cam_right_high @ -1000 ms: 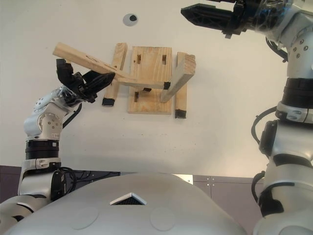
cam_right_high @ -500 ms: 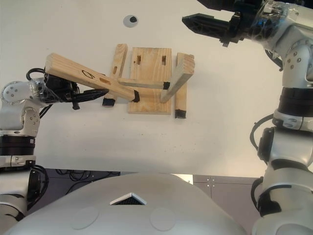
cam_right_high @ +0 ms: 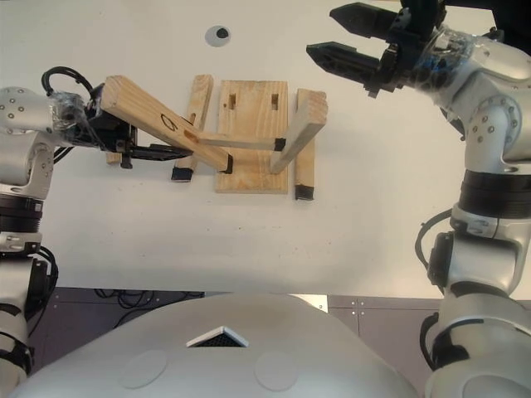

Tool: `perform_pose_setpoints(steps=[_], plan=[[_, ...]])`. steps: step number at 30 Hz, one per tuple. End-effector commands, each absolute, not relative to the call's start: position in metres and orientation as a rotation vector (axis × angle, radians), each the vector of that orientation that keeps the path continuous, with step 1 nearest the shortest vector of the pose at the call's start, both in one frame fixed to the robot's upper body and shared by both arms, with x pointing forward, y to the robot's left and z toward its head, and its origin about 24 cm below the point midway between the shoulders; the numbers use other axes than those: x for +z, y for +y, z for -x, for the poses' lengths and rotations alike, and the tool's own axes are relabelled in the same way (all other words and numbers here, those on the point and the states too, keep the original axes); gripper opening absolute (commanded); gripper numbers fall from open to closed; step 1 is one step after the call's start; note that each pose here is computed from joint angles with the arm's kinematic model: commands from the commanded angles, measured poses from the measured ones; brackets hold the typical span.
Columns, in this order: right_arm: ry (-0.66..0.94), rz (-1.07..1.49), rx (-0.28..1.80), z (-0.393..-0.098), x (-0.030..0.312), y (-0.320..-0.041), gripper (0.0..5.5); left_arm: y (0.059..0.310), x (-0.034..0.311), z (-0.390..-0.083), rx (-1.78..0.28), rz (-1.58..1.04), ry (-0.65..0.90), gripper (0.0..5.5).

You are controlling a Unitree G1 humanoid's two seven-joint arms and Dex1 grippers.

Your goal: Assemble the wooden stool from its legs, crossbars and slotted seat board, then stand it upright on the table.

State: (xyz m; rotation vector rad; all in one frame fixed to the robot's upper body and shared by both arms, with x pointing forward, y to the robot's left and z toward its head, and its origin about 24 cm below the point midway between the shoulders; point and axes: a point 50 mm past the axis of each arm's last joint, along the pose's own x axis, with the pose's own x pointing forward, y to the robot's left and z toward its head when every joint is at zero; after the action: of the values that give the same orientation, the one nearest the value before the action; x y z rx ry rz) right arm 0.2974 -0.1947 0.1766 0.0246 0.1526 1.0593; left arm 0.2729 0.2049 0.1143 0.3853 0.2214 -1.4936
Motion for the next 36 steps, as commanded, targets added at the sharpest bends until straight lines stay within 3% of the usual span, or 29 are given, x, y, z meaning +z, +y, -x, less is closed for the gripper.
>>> perform_pose_setpoints(steps=[1,21,36], plan=[[0.129,-0.037,1.064,-0.295,0.176,-0.191,3.73,0.213,0.101,-0.269,-1.478,-0.463,0.391,2.00],[0.175,0.023,1.068,-0.294,0.167,-0.192,3.73,0.197,0.116,-0.269,-1.456,-0.384,0.314,2.00],[0.199,0.058,1.076,-0.294,0.166,-0.193,3.73,0.183,0.122,-0.264,-1.460,-0.546,0.316,1.99]])
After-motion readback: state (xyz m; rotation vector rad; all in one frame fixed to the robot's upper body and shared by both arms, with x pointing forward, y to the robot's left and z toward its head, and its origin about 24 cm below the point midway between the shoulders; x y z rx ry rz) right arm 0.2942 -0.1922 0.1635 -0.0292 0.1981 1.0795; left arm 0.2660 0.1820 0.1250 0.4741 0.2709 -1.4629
